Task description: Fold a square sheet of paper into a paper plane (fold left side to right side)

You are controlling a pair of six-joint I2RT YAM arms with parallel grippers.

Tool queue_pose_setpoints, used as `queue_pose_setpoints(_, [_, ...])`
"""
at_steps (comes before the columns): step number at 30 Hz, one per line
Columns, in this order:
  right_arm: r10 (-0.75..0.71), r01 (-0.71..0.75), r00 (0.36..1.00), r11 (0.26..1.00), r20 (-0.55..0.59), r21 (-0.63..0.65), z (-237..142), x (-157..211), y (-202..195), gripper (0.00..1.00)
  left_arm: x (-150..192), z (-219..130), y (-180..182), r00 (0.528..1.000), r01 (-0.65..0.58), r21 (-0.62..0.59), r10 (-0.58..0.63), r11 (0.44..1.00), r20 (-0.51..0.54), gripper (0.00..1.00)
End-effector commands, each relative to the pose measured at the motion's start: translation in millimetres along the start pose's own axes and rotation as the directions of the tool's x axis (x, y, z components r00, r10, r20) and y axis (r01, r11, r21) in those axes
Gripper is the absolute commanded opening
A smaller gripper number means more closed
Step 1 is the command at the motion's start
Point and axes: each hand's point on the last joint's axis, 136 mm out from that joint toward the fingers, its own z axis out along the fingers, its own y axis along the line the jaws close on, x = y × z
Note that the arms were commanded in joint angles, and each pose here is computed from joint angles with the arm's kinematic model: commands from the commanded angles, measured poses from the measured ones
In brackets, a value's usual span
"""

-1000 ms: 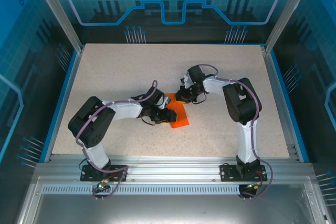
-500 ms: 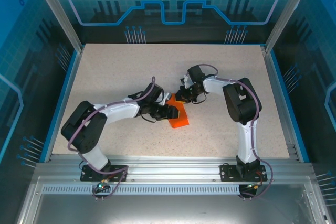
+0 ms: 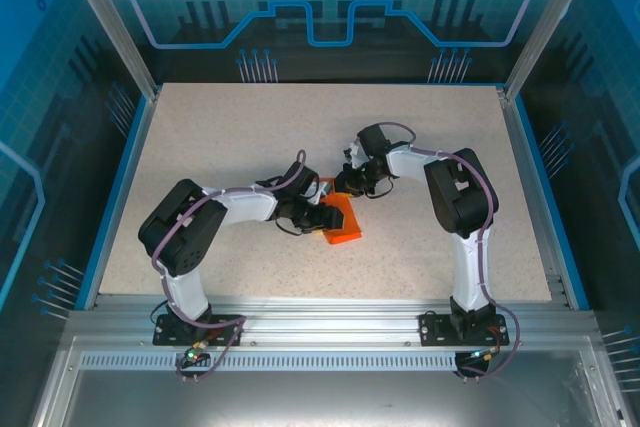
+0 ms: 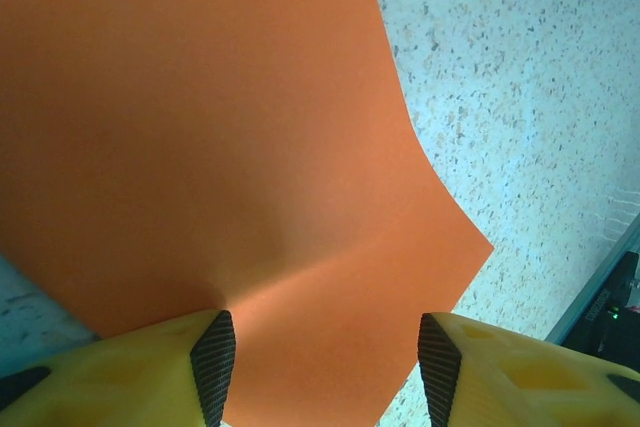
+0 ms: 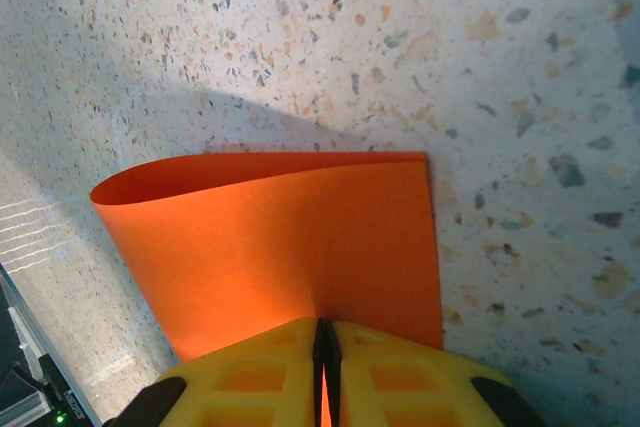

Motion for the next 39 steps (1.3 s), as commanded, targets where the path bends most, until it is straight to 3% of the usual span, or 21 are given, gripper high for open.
queue_pose_setpoints(1, [0.079, -0.068, 0.994, 0.986, -0.071, 0.152, 17.4, 27.4, -38.3, 0.13, 26.9, 6.8, 2.3, 0.997, 0.01, 0.011, -0.009, 1.0, -0.072, 0.56])
queue_pose_setpoints(25, [0.078, -0.066, 0.994, 0.986, -0.074, 0.152, 18.0, 27.8, -37.8, 0.13, 78.1, 9.8, -23.4, 0.988, -0.045, 0.043, 0.051, 0.998, -0.143, 0.57])
queue_pose_setpoints(33, [0.072, -0.062, 0.994, 0.99, -0.077, 0.129, 20.0, 28.2, -34.7, 0.14, 39.8, -40.2, -57.9, 0.994, -0.107, 0.105, 0.108, 0.989, -0.005, 0.62])
queue_pose_setpoints(39, [0.07, -0.06, 0.995, 0.99, -0.075, 0.129, 19.6, 27.7, -34.2, 0.14, -7.1, -53.8, -42.6, 0.996, -0.07, 0.1, 0.064, 0.993, 0.064, 0.65])
